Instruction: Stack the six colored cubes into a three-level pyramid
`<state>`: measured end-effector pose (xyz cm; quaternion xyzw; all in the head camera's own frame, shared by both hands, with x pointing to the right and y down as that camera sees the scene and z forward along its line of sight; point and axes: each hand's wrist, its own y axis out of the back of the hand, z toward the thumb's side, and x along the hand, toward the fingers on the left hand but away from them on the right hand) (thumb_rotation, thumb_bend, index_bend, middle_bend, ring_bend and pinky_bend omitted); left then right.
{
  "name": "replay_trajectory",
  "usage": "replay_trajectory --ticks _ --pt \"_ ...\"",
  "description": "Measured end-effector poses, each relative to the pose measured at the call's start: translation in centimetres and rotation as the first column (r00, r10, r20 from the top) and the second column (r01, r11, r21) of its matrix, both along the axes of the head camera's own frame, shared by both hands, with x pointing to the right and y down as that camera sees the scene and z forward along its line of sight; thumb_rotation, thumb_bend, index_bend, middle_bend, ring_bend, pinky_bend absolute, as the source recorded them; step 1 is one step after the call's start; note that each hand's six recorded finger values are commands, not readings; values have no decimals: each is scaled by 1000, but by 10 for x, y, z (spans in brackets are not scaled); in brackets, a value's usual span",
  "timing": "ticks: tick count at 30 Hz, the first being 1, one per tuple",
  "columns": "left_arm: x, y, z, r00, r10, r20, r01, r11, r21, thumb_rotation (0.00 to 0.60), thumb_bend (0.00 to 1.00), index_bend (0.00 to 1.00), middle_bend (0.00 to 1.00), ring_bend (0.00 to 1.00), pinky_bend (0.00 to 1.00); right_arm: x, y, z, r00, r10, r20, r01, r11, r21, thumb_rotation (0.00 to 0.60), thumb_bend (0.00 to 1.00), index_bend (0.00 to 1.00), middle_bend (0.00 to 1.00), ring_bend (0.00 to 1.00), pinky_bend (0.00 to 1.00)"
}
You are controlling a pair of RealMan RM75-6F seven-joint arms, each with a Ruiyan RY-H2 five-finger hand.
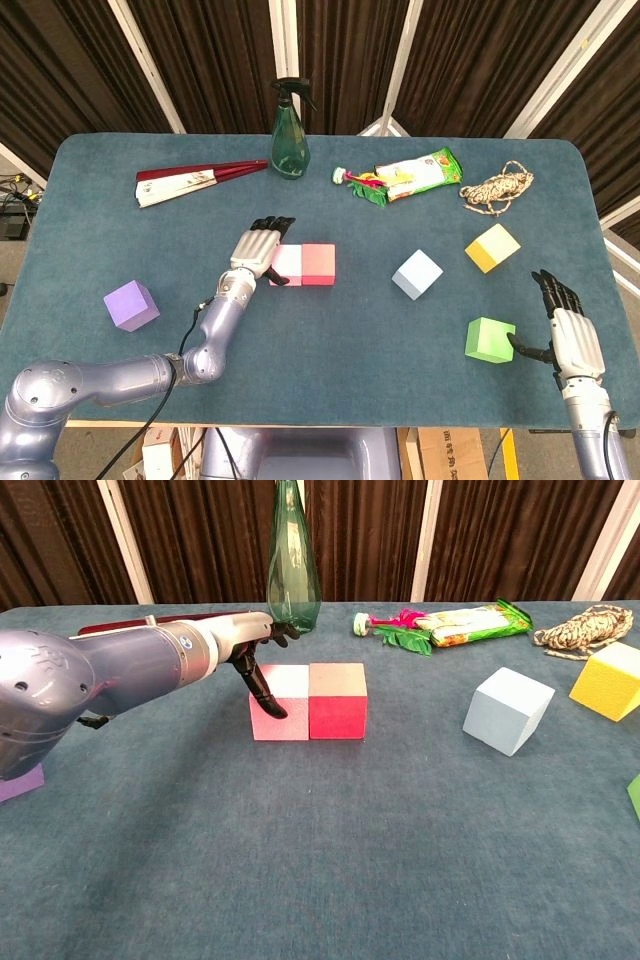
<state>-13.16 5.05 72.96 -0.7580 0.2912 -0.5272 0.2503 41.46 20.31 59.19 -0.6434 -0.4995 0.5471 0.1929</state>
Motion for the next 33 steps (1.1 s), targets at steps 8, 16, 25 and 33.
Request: replay_trajectory --ticks 8,16,25,33 --pt "-4 2 -1 1000 1 -4 -1 1000 -9 600 131 0 49 0 0 0 0 -1 1000 1 -1 -1 1000 0 600 266 0 0 0 0" --pt "-17 6 -3 1000 -4 9 4 1000 -19 600 131 0 48 0 0 0 0 -1 1000 -2 -2 2 1000 1 600 267 0 0 0 0" --pt "-36 10 -7 1000 -21 20 22 999 -29 600 131 0 47 0 0 0 1 -2 1000 -3 -2 3 1000 1 600 266 0 0 0 0" --pt "-56 3 -16 999 -25 44 25 1000 -3 600 131 0 47 0 0 0 1 -2 1000 -1 -2 1 1000 1 600 267 0 0 0 0"
